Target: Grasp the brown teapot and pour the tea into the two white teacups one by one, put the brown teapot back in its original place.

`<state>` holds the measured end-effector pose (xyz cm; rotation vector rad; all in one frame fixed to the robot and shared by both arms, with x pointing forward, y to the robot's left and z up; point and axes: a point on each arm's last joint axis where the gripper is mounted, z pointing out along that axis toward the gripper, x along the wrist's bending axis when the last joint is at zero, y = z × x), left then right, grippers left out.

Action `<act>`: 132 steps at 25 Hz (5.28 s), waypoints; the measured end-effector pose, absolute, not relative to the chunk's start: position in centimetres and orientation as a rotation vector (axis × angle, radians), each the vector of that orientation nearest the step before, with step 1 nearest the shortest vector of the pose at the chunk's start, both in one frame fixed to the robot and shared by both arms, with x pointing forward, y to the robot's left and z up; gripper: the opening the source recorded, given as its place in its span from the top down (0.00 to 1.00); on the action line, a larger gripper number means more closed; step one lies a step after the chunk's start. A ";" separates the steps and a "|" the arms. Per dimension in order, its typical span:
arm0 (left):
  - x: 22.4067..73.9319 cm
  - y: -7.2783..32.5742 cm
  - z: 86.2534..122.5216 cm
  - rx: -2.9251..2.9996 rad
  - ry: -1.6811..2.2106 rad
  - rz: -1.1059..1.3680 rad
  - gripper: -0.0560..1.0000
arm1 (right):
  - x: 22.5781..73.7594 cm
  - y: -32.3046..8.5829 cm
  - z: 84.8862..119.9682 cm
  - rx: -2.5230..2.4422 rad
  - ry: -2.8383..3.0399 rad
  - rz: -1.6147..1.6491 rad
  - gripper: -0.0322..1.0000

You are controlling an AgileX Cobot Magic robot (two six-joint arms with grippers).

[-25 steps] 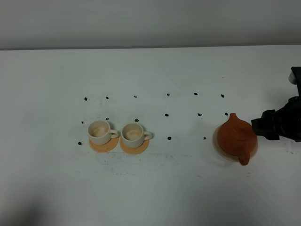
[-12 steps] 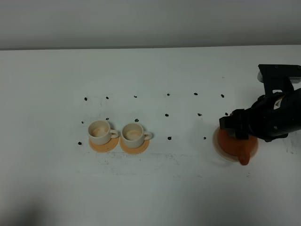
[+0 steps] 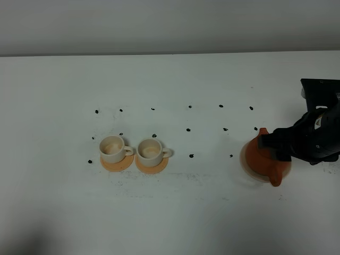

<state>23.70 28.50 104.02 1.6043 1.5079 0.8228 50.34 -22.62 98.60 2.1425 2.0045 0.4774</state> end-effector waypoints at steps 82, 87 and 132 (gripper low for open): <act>23.7 28.5 104.0 1.606 1.509 0.821 0.65 | 51.7 -22.3 93.7 2.018 2.147 0.252 0.48; 23.7 28.5 104.0 1.606 1.509 0.821 0.65 | 51.7 -22.3 93.5 2.017 2.158 0.243 0.48; 23.7 28.5 104.0 1.606 1.509 0.821 0.65 | 51.8 -22.7 93.9 1.845 2.251 0.306 0.89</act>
